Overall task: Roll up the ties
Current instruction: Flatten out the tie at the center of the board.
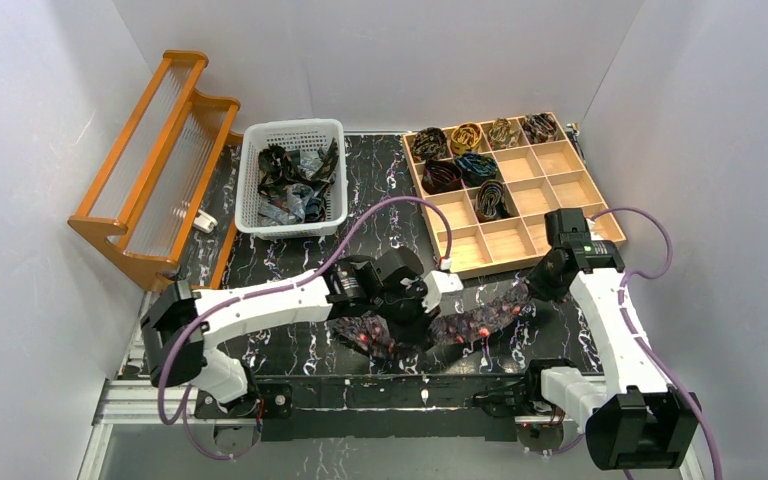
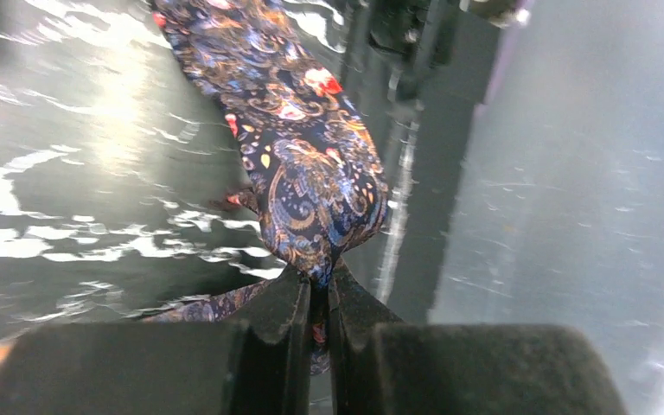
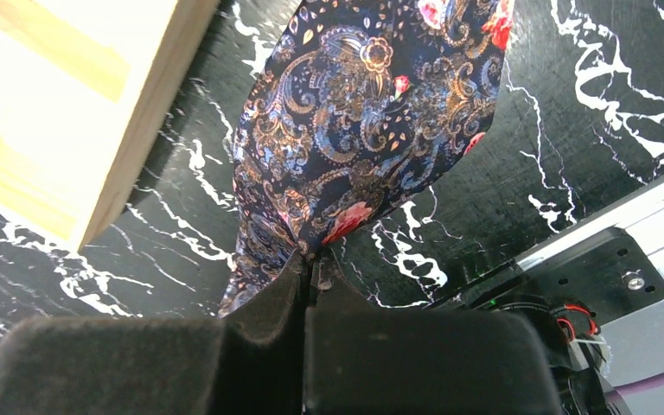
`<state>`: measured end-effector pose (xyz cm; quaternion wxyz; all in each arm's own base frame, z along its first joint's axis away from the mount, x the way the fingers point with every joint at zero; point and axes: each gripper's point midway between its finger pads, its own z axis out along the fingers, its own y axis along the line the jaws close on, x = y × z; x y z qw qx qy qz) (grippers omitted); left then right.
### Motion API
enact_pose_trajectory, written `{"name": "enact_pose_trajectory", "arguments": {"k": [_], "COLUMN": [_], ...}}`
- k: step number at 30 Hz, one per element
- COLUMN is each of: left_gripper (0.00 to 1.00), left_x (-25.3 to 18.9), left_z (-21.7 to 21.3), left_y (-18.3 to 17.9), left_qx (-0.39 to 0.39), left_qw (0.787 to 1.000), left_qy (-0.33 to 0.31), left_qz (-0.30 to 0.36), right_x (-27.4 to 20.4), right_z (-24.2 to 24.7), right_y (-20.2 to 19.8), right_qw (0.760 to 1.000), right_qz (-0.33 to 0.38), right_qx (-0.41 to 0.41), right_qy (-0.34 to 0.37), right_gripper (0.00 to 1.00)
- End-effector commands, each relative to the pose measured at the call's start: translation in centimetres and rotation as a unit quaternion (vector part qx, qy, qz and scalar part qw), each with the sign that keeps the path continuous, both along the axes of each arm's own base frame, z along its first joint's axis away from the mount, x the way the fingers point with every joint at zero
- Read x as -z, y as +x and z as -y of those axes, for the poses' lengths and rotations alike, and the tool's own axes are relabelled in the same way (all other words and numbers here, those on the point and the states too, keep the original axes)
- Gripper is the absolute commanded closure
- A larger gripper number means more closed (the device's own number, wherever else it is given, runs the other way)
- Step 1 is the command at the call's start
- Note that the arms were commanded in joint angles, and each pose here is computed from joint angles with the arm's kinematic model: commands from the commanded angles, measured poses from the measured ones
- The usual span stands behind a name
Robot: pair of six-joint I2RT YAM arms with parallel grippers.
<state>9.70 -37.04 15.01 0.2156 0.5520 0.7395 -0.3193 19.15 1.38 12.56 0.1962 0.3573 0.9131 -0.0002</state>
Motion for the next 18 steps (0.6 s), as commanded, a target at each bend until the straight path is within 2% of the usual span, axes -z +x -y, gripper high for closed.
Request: {"name": "enact_pose_trajectory", "arguments": {"k": [1, 4, 7, 8, 10, 11, 12, 13, 16, 18], "left_gripper": [1.0, 0.98, 0.93, 0.87, 0.7, 0.64, 0.46, 0.39, 0.37, 0.35], "left_x": [3.4, 3.2, 4.7, 5.1, 6.3, 7.2, 7.8, 8.2, 9.0, 8.3], "left_z": [-2.4, -3.5, -5.4, -5.7, -6.4, -6.7, -7.1, -7.2, -8.7, -9.2], "left_y": [-3.6, -1.3, 1.5, 2.0, 3.0, 3.8, 4.4, 4.8, 6.1, 6.8], "left_qx": [-0.027, -0.069, -0.13, -0.141, -0.165, -0.188, -0.205, -0.217, -0.262, -0.276], "left_qw": [0.972, 0.945, 0.935, 0.934, 0.934, 0.932, 0.932, 0.931, 0.928, 0.93], "left_qy": [0.028, -0.019, 0.008, 0.023, 0.061, 0.078, 0.09, 0.094, 0.124, 0.12], "left_qz": [-0.231, -0.319, -0.33, -0.329, -0.312, -0.299, -0.286, -0.278, -0.235, -0.21], "right_x": [2.1, 3.3, 4.0, 4.0, 4.0, 4.3, 4.5, 4.7, 4.2, 2.8], "right_z": [0.1, 0.5, 0.1, -0.4, -0.9, -0.6, -0.3, 0.1, 1.1, 0.3], "right_y": [-0.8, 0.0, 1.0, 1.6, 2.6, 2.8, 2.9, 3.2, 3.6, 4.9], "right_qw": [0.999, 0.998, 0.997, 0.997, 0.998, 0.997, 0.997, 0.998, 0.998, 1.0], "right_qz": [-0.03, -0.052, -0.064, -0.062, -0.052, -0.054, -0.057, -0.056, -0.058, -0.016], "right_qx": [0.019, 0.026, 0.031, 0.028, 0.024, 0.03, 0.035, 0.036, 0.029, -0.023], "right_qy": [0.003, -0.007, 0.012, 0.028, 0.041, 0.035, 0.028, 0.02, -0.003, 0.012], "right_gripper": [0.99, 0.99, 0.98, 0.96, 0.78, 0.61, 0.4, 0.31, 0.27, 0.27]}}
